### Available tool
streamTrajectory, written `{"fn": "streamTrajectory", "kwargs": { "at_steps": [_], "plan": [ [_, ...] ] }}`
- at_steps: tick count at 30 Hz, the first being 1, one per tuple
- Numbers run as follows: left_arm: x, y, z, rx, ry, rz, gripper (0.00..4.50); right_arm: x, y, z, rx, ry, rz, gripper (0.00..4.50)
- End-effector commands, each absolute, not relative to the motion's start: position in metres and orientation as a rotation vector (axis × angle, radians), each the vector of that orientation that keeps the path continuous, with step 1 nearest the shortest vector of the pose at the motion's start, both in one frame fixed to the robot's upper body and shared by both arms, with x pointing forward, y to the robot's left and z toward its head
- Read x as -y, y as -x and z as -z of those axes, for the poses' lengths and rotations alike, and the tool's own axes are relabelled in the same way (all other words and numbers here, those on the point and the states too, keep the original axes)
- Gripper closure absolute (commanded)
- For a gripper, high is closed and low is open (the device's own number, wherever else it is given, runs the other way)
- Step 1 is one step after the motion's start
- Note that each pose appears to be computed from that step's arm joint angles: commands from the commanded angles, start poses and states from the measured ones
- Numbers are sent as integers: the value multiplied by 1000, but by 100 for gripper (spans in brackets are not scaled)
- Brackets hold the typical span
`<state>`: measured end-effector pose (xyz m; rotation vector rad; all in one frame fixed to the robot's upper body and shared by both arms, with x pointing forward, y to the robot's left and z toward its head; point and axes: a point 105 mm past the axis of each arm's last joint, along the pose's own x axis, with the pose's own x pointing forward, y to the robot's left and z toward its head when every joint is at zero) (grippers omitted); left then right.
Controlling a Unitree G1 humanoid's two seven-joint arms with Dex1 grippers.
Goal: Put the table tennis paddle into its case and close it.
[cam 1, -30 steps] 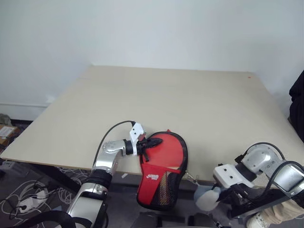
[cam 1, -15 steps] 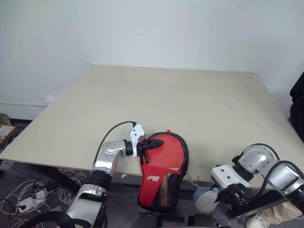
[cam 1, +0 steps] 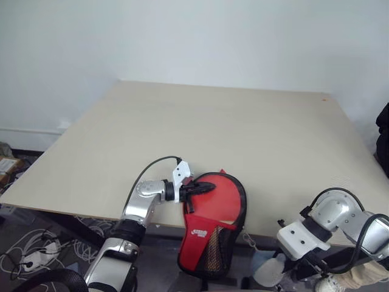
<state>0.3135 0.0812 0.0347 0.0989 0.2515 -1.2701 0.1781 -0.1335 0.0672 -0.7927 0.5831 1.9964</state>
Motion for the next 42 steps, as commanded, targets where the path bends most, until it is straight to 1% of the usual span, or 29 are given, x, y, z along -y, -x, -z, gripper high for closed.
{"fn": "streamTrajectory", "kwargs": {
  "at_steps": [1, 3, 5, 8, 11, 17, 21, 24, 29, 32, 36, 39, 42],
  "plan": [
    [-79, -291, 8, -440, -63, 1296, 450, 113, -215, -75, -512, 797, -1876, 403],
    [-78, -291, 8, -441, -63, 1298, 450, 98, -229, -81, -461, 775, -1836, 403],
    [-78, -291, 8, -442, -62, 1297, 450, 86, -237, -86, -424, 746, -1820, 403],
    [-77, -292, 9, -442, -62, 1297, 450, 74, -236, -93, -393, 716, -1850, 403],
    [-77, -292, 9, -443, -63, 1295, 450, 73, -222, -95, -405, 709, -1938, 403],
    [-80, -294, 10, -448, -70, 1283, 450, 85, -183, -92, -462, 708, -2149, 403],
    [-82, -294, 10, -450, -72, 1278, 450, 95, -168, -89, -500, 710, -2240, 403],
    [-83, -294, 11, -451, -71, 1274, 450, 98, -163, -89, -509, 711, -2279, 403],
    [-84, -294, 11, -452, -67, 1267, 450, 95, -165, -87, -507, 714, -2296, 403],
    [-84, -294, 11, -453, -66, 1263, 450, 96, -161, -88, -510, 706, -2315, 403],
    [-84, -295, 11, -452, -67, 1258, 450, 101, -149, -96, -516, 660, -2369, 403],
    [-85, -295, 11, -451, -69, 1254, 450, 108, -133, -103, -521, 631, -2429, 403],
    [-85, -297, 11, -450, -70, 1253, 450, 110, -125, -107, -516, 615, -2461, 403]
  ]
}}
